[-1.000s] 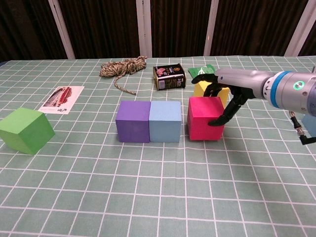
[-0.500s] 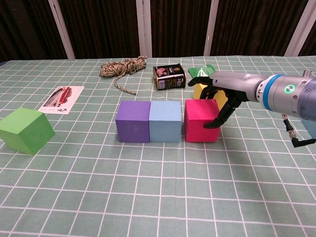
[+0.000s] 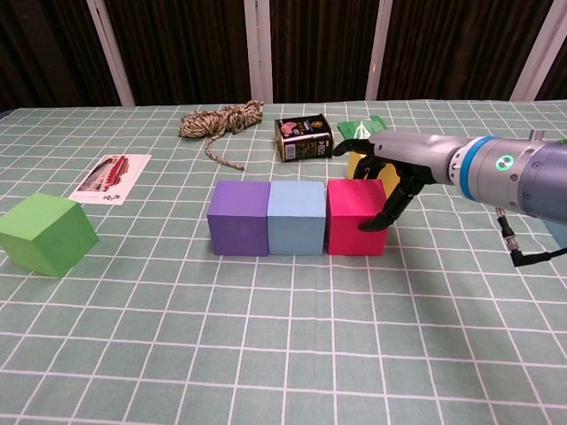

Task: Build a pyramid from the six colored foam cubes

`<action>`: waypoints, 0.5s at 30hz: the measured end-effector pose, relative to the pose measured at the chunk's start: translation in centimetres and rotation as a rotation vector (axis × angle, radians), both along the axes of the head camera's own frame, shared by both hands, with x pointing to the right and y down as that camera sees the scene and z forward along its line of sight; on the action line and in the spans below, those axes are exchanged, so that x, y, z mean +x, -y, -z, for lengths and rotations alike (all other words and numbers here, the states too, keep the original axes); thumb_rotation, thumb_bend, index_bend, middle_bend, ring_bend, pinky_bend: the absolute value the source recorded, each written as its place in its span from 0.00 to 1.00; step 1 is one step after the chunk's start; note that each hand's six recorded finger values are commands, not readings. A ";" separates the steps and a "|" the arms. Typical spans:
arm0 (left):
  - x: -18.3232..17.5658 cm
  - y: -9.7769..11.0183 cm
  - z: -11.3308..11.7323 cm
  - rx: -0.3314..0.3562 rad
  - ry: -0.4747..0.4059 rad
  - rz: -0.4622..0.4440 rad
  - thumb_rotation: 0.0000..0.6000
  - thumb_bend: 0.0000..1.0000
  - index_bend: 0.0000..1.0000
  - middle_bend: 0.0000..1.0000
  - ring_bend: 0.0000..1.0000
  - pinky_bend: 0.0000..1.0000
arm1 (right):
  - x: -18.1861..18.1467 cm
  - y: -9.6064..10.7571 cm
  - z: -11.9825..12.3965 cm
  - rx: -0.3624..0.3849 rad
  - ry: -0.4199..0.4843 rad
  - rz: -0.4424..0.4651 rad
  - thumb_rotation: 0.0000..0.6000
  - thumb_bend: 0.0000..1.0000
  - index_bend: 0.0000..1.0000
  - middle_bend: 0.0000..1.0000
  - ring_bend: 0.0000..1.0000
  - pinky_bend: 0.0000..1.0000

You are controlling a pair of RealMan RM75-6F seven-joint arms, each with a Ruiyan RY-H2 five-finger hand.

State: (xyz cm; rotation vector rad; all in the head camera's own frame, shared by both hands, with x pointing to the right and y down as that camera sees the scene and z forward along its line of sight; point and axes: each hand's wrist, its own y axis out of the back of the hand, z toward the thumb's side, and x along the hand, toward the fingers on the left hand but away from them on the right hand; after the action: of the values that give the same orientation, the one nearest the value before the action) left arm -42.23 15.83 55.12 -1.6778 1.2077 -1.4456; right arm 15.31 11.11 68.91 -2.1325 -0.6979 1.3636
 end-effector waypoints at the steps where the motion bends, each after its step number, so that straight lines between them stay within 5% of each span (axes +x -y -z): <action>1: 0.0 0.0 0.0 0.000 0.000 0.000 1.00 0.10 0.00 0.02 0.00 0.00 | -0.1 0.0 0.0 0.000 0.000 0.000 1.00 0.27 0.00 0.39 0.27 0.00; 15: -0.2 0.0 -0.2 -0.006 0.001 0.005 1.00 0.10 0.00 0.02 0.00 0.00 | -0.4 -0.1 -0.4 -0.007 -0.003 -0.004 1.00 0.27 0.00 0.39 0.27 0.00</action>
State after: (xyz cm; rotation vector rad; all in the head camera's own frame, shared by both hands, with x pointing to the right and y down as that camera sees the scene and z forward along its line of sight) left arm -42.41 15.82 55.30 -1.6788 1.2093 -1.4539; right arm 14.87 11.24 69.33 -2.1351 -0.6979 1.3729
